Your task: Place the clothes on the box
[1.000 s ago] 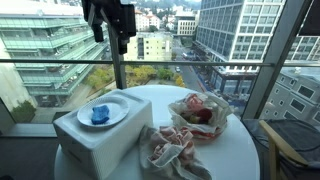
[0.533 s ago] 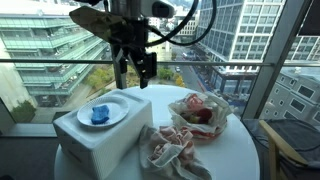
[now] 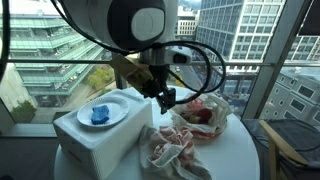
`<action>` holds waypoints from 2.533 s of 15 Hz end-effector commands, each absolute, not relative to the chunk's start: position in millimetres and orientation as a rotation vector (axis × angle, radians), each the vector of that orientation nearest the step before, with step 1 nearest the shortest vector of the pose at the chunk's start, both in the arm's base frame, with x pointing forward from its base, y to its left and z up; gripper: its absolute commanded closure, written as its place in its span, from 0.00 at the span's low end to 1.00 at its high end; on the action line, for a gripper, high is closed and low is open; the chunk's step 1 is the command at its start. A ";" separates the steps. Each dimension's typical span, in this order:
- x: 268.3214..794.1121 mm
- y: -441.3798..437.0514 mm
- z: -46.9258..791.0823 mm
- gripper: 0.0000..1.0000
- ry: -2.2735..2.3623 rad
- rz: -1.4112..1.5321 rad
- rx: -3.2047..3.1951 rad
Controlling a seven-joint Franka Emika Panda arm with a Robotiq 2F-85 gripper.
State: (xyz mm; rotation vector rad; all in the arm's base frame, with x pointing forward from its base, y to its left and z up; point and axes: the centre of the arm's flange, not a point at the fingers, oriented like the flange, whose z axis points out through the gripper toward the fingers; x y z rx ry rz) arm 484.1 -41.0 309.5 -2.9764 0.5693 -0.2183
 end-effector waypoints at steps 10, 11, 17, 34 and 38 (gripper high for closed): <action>547.7 -21.5 176.1 0.00 0.582 -0.117 -3.006; 551.6 -20.5 164.4 0.00 0.588 -0.109 -3.005; 586.0 -29.5 114.1 0.00 0.605 -0.249 -3.074; 586.0 -67.4 65.8 0.62 0.789 -0.163 -3.119; 574.8 -65.6 73.1 0.91 0.878 -0.107 -3.107</action>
